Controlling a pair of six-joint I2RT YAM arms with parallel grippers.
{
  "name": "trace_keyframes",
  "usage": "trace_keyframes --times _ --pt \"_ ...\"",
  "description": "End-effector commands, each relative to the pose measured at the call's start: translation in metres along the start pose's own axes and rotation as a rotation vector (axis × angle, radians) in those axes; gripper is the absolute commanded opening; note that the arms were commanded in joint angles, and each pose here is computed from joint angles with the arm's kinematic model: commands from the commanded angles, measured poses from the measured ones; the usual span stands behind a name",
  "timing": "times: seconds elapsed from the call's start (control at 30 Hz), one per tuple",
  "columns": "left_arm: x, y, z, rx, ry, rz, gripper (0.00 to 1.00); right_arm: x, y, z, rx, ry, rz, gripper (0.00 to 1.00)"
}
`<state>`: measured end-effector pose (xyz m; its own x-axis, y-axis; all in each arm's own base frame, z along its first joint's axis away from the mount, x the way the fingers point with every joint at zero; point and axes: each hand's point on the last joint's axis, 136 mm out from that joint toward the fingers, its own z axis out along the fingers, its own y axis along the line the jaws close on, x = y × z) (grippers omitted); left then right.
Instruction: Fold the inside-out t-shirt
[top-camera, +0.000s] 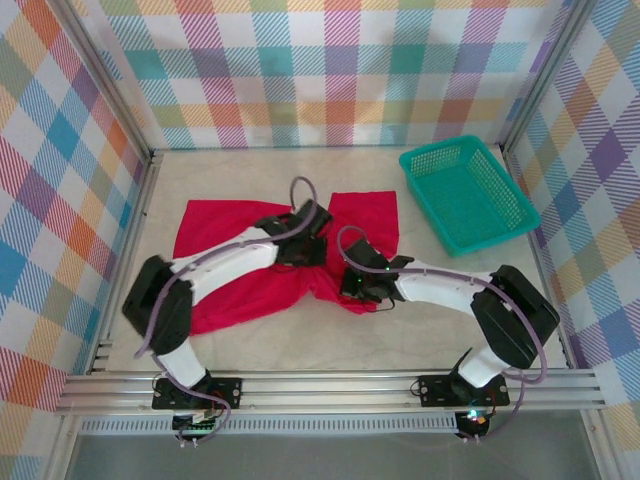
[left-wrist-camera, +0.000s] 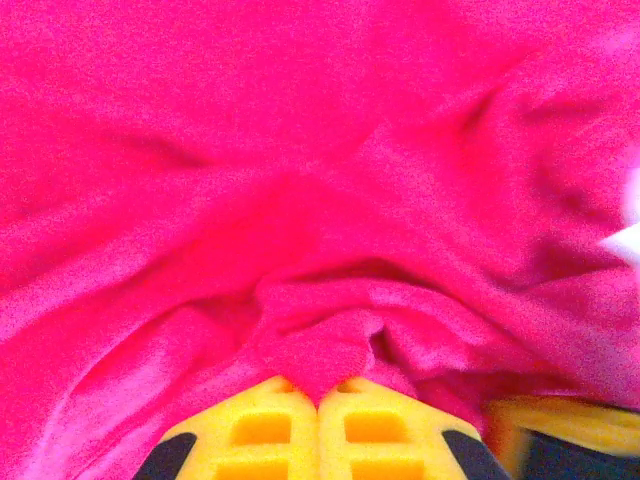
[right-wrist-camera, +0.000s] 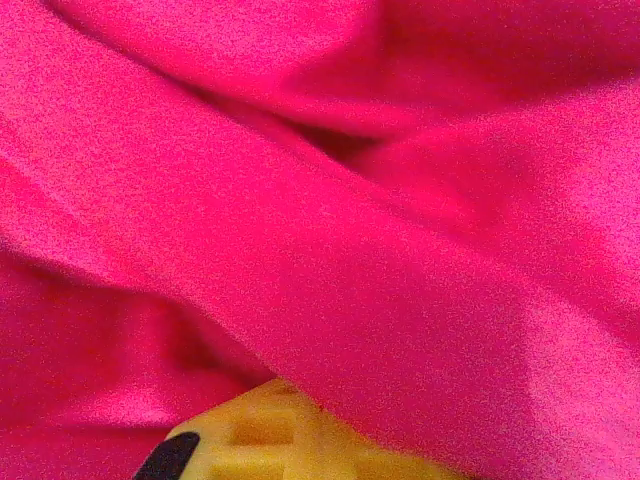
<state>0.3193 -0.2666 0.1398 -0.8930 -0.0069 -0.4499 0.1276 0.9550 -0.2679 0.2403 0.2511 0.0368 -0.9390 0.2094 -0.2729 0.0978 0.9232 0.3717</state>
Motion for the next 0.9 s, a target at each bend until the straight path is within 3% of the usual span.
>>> trace_keyframes --times 0.0,0.1,0.2,0.3,0.37,0.4,0.47,0.67,0.87 --pt "-0.05 -0.04 -0.061 0.331 -0.156 -0.125 0.0 0.007 -0.022 -0.002 0.013 -0.025 0.053 0.0" --pt "-0.049 -0.054 -0.07 0.51 -0.194 -0.166 0.0 0.023 -0.031 0.0 -0.017 0.0 0.071 0.0" --pt "-0.026 -0.053 -0.056 0.586 -0.164 -0.191 0.0 0.032 -0.032 0.001 -0.032 0.017 0.071 0.0" --pt "0.002 -0.038 -0.035 0.567 -0.114 -0.203 0.0 0.03 -0.027 -0.009 -0.044 0.017 0.046 0.02" --pt "0.017 -0.026 -0.026 0.533 -0.095 -0.199 0.0 0.024 -0.02 -0.02 -0.053 0.008 0.021 0.12" --pt "0.026 -0.02 -0.022 0.518 -0.087 -0.195 0.0 0.021 -0.016 -0.027 -0.061 0.001 0.011 0.24" --pt "0.037 -0.012 -0.017 0.501 -0.077 -0.191 0.0 0.015 -0.007 -0.042 -0.086 -0.017 -0.006 0.3" --pt "0.06 0.003 -0.008 0.481 -0.05 -0.199 0.0 -0.007 0.027 -0.065 -0.171 -0.074 -0.056 0.26" --pt "0.064 0.008 -0.009 0.461 -0.05 -0.197 0.0 -0.014 0.063 -0.03 -0.189 0.003 -0.104 0.28"
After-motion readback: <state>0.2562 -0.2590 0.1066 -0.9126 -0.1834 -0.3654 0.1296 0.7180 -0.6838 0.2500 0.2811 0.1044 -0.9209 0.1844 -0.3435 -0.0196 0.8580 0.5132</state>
